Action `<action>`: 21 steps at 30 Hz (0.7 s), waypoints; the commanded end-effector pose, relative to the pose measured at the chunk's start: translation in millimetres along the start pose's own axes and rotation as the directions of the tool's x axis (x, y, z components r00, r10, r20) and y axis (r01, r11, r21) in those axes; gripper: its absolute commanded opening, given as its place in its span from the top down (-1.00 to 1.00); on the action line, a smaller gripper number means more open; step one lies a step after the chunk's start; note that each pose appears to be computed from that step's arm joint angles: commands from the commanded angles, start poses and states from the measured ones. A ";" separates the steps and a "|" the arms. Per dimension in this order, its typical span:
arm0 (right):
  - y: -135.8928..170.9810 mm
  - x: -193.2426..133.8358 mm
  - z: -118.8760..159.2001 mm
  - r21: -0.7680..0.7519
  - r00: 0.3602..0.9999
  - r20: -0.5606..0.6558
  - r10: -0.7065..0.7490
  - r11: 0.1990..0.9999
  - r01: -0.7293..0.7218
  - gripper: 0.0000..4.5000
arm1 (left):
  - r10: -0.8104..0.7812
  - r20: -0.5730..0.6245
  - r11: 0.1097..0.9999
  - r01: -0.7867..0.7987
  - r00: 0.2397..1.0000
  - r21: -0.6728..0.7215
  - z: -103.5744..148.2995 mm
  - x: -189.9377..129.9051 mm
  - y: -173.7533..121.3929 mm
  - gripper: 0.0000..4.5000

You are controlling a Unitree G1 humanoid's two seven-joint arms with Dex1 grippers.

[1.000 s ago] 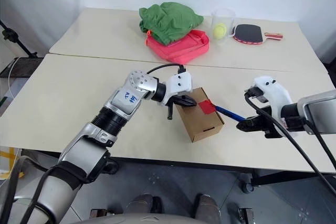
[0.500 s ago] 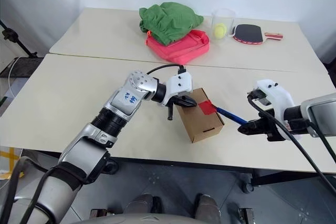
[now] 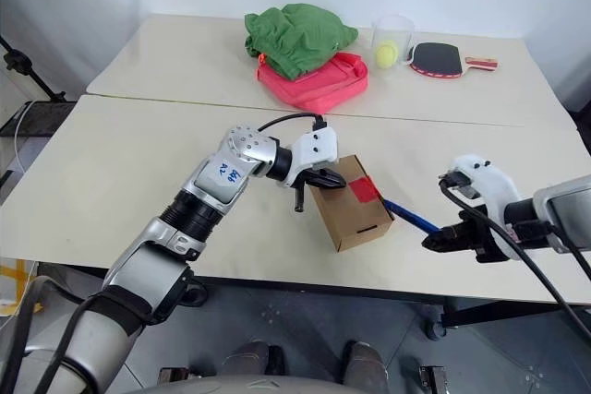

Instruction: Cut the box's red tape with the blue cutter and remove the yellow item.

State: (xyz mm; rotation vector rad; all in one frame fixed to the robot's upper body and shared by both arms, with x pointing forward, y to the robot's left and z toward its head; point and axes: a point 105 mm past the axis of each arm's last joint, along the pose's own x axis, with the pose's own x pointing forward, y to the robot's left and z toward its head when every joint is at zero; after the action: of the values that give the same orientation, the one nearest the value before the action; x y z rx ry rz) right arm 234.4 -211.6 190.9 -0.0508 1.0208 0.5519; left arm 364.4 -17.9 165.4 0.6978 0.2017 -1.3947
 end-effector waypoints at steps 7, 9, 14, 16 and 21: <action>6.1 3.7 4.0 -0.010 0.999 0.030 0.021 1.000 -0.020 0.89 | -0.108 -0.167 0.987 0.086 0.980 -0.133 -56.3 16.1 -29.4 1.00; 7.7 6.3 9.0 -0.019 0.998 0.054 0.021 1.000 -0.020 0.89 | -0.108 -0.167 0.987 0.086 0.980 -0.133 -56.2 16.0 -29.6 1.00; 8.7 5.7 30.7 -0.044 0.991 0.137 -0.012 0.999 0.018 0.89 | -0.110 -0.162 0.987 0.089 0.981 -0.133 -54.5 16.8 -30.4 1.00; 10.3 1.4 34.5 -0.065 0.990 0.143 -0.022 0.997 0.032 0.89 | -0.109 -0.160 0.987 0.088 0.981 -0.133 -54.2 16.7 -30.3 1.00; 23.3 -24.2 35.4 -0.124 0.988 0.141 0.056 0.992 -0.039 0.89 | -0.101 -0.146 0.988 0.082 0.984 -0.131 -51.8 15.0 -28.5 1.00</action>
State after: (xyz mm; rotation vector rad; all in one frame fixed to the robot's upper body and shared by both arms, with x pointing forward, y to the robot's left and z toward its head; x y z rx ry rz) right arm 251.9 -199.6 209.0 -0.0872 0.9096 0.5635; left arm 361.2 -17.6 164.5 0.6928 0.1983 -1.3948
